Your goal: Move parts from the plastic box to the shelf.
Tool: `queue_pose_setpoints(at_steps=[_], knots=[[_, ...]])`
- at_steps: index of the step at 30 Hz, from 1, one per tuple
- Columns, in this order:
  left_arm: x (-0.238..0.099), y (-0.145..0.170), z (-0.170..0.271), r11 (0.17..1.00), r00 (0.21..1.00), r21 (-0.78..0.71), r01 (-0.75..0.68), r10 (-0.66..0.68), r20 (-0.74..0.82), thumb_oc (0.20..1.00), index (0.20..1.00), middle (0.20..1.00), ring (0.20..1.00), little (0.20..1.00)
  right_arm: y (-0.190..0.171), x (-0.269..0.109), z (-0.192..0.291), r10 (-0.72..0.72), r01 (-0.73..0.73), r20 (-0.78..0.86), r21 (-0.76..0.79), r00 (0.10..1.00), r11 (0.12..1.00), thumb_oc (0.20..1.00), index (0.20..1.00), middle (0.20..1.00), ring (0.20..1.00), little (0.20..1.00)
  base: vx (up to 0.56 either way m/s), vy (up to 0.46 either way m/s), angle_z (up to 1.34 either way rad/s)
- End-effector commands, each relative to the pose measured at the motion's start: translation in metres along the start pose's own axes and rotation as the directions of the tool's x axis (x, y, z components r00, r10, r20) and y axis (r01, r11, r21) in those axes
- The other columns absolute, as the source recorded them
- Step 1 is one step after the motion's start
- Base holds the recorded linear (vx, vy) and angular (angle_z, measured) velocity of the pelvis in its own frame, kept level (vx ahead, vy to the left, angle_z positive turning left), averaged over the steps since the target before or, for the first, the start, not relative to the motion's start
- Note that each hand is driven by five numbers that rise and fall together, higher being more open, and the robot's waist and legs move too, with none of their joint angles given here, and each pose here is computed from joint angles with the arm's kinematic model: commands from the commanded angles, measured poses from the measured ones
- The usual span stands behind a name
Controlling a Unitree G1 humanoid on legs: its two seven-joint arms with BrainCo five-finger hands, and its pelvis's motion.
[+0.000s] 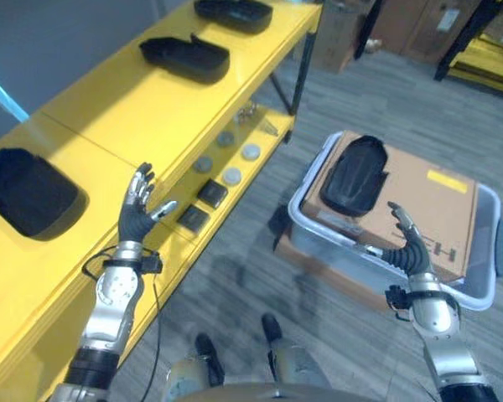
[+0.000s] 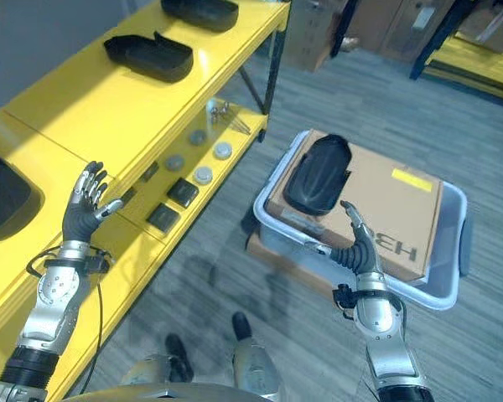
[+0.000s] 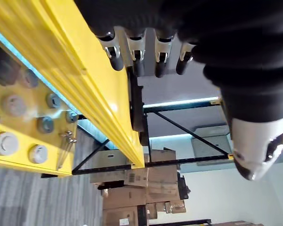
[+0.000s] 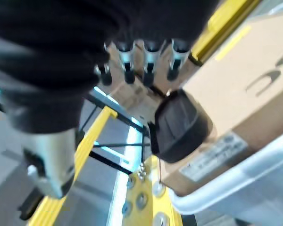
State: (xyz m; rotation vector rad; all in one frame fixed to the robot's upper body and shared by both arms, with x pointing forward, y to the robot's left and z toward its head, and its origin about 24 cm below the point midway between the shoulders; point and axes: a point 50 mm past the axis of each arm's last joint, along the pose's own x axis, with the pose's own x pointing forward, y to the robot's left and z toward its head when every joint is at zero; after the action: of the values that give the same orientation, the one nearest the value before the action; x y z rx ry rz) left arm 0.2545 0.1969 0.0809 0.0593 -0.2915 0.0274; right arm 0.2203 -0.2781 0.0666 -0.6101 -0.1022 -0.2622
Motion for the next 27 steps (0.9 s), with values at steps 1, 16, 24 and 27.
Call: queue_pose_setpoints(at_steps=[1, 16, 24, 27], knots=[[0.008, 0.003, 0.025, 0.999, 0.991, -0.005, 0.042, -0.041, 0.128, 1.000, 1.000, 1.000, 1.000, 1.000, -0.024, 0.028, 0.019, -0.180, 0.182, 0.106, -0.010, 0.978, 0.983, 1.000, 1.000, 1.000, 1.000, 1.000, -0.07, 0.017, 0.04], [0.021, -0.002, 0.020, 0.998, 0.993, 0.007, 0.067, -0.068, 0.097, 1.000, 1.000, 1.000, 1.000, 1.000, -0.012, -0.001, 0.022, -0.204, 0.183, 0.098, 0.187, 0.974, 0.965, 1.000, 1.000, 1.000, 1.000, 1.000, 0.07, -0.002, -0.33], [0.005, 0.003, -0.002, 0.998, 1.000, -0.064, -0.016, 0.016, 0.002, 1.000, 1.000, 1.000, 1.000, 1.000, -0.017, -0.026, 0.012, -0.085, 0.077, 0.071, 0.111, 0.994, 0.991, 1.000, 1.000, 1.000, 1.000, 1.000, 0.22, -0.226, -0.40], [0.006, 0.002, -0.001, 0.997, 1.000, -0.071, -0.019, 0.019, 0.004, 1.000, 1.000, 1.000, 1.000, 1.000, -0.020, -0.022, 0.014, -0.069, 0.061, 0.082, 0.104, 0.994, 0.993, 1.000, 1.000, 1.000, 1.000, 1.000, 0.09, -0.087, -0.39]])
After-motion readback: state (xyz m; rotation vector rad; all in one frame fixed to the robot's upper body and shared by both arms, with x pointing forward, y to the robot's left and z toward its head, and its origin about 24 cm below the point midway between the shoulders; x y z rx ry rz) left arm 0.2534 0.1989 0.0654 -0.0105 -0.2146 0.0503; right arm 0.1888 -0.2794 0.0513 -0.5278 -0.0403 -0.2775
